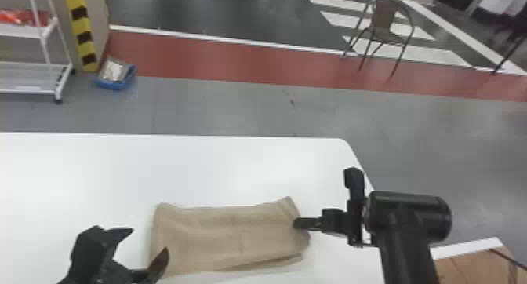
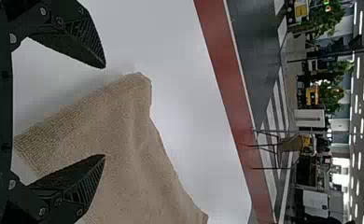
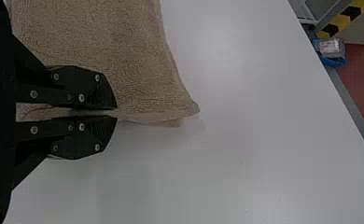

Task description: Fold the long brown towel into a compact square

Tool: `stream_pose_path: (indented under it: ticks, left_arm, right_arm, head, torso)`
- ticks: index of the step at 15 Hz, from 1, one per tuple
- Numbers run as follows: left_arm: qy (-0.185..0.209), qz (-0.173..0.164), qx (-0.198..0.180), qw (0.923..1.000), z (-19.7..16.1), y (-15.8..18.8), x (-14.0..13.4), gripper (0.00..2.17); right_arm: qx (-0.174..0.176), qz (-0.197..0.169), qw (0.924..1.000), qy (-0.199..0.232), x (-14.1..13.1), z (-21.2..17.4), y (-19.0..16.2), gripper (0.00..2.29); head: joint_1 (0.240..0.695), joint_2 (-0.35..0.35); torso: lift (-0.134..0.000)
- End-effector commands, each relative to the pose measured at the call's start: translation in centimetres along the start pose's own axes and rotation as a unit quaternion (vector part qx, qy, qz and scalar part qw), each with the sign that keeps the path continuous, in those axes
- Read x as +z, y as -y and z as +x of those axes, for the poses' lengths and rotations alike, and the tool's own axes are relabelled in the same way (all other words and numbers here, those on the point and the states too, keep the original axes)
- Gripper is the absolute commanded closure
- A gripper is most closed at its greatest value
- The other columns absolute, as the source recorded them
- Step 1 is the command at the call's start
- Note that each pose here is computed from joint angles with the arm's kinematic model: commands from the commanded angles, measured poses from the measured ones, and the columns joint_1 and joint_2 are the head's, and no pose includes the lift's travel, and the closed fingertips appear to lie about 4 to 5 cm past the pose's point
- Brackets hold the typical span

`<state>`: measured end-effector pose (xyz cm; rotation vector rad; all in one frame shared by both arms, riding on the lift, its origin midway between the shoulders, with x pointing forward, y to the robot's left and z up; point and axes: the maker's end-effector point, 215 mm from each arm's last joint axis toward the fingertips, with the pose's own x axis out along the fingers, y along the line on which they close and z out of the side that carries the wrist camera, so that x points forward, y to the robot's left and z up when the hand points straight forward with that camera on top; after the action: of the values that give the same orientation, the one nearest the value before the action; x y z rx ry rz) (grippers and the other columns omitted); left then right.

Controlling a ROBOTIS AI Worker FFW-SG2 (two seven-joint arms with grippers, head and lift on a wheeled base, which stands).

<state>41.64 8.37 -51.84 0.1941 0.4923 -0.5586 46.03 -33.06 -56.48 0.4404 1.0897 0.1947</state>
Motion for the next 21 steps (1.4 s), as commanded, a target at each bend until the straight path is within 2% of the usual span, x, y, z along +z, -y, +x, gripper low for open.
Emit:
stream_pose_path:
  ticks: [1,2,8,10,13,16,19,21]
  left_arm:
    - [-0.005,0.001,0.001,1.0000,0.1,-0.1,-0.2,0.23]
    - [-0.020,-0.003,0.002,0.9998,0.0,-0.2,-1.2,0.23]
    - [-0.015,-0.010,0.006,0.9998,0.0,-1.2,-0.5,0.23]
    - [-0.012,-0.017,0.015,0.9997,-0.3,-2.6,-0.4,0.23]
    - [0.010,-0.038,0.038,0.9985,-1.1,-5.8,0.9,0.23]
    - [0.047,-0.051,0.078,0.9945,-2.8,-10.9,2.7,0.23]
    - [0.090,-0.036,0.112,0.9890,-4.2,-14.5,3.7,0.23]
    - [0.121,-0.034,0.134,0.9830,-5.4,-17.0,4.0,0.23]
  right_arm:
    - [0.005,0.009,0.9999,-0.003,-0.3,-0.3,-0.3,1.06]
    - [0.010,0.013,0.9999,-0.003,-0.2,-0.7,-1.0,1.06]
    - [0.031,0.033,0.9990,-0.005,0.6,-3.8,-4.2,1.05]
    - [0.033,0.031,0.9989,-0.004,0.8,-4.2,-4.7,1.05]
    - [0.058,0.014,0.9981,0.018,2.1,-3.9,-8.1,1.05]
    - [0.095,-0.016,0.9950,0.028,3.3,-3.3,-14.9,1.05]
    - [0.093,-0.051,0.9940,0.025,3.9,-3.8,-18.2,1.05]
    - [0.108,-0.079,0.9909,0.015,3.1,-3.4,-21.6,1.06]
  head:
    - [0.695,-0.308]
    - [0.695,-0.307]
    - [0.695,-0.283]
    - [0.695,-0.272]
    - [0.695,-0.245]
    - [0.695,-0.156]
    - [0.695,-0.057]
    - [0.695,0.010]
  torso:
    - [0.000]
    - [0.000]
    - [0.000]
    - [0.000]
    - [0.000]
    - [0.000]
    - [0.000]
    - [0.000]
